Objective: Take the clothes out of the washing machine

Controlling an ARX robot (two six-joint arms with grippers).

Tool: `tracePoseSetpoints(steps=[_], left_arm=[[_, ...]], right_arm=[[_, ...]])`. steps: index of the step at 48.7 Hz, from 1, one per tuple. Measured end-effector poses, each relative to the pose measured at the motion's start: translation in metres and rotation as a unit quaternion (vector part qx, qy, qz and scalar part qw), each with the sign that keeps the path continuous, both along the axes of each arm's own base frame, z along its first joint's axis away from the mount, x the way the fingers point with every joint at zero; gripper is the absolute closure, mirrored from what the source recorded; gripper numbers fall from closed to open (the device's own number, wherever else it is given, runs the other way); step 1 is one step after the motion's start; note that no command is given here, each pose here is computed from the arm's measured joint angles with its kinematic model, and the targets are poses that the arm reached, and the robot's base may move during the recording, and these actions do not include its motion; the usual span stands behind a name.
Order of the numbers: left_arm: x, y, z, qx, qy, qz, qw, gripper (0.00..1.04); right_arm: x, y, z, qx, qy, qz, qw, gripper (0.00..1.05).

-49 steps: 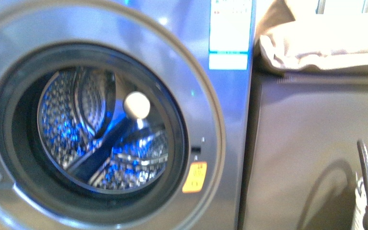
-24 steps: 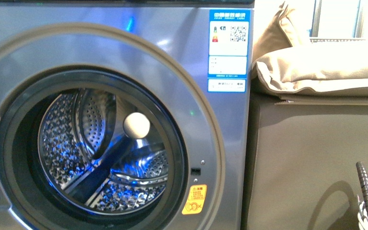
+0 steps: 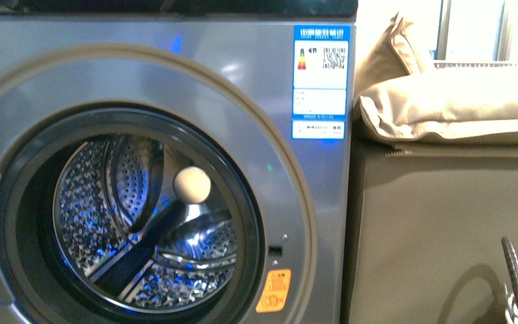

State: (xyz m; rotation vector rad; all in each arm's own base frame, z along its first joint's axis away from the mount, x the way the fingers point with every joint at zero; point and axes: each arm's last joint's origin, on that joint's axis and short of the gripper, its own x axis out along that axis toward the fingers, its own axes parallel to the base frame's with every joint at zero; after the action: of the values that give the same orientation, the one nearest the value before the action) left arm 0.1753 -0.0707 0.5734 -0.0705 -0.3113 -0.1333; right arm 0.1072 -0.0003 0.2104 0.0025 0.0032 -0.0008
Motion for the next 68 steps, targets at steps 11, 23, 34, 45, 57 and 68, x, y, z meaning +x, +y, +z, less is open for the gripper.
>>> tracePoseSetpoints(steps=[11, 23, 34, 45, 57, 68], left_arm=[[-0.03, 0.013, -0.05, -0.001, 0.037, 0.005, 0.999, 0.07], [-0.058, 0.034, -0.15, 0.024, 0.122, 0.057, 0.991, 0.44], [-0.06, 0.051, -0.272, 0.036, 0.153, 0.061, 0.986, 0.96], [-0.065, 0.059, -0.317, 0.034, 0.151, 0.063, 0.986, 1.01], [-0.073, 0.071, -0.351, 0.035, 0.163, 0.067, 0.984, 1.01], [-0.077, 0.07, -0.37, 0.035, 0.157, 0.065, 0.985, 1.01]], right_arm=[[-0.01, 0.0, -0.013, 0.0, -0.003, 0.0, 1.0, 1.02], [-0.009, 0.0, -0.026, 0.0, 0.001, -0.001, 1.0, 1.02], [-0.01, 0.0, -0.034, 0.0, 0.001, -0.001, 1.0, 1.02], [-0.009, 0.0, -0.046, 0.0, 0.001, -0.001, 1.0, 1.02], [-0.01, 0.0, -0.046, 0.0, 0.0, 0.0, 1.0, 1.02], [-0.01, 0.0, -0.046, 0.0, 0.0, -0.001, 1.0, 1.02]])
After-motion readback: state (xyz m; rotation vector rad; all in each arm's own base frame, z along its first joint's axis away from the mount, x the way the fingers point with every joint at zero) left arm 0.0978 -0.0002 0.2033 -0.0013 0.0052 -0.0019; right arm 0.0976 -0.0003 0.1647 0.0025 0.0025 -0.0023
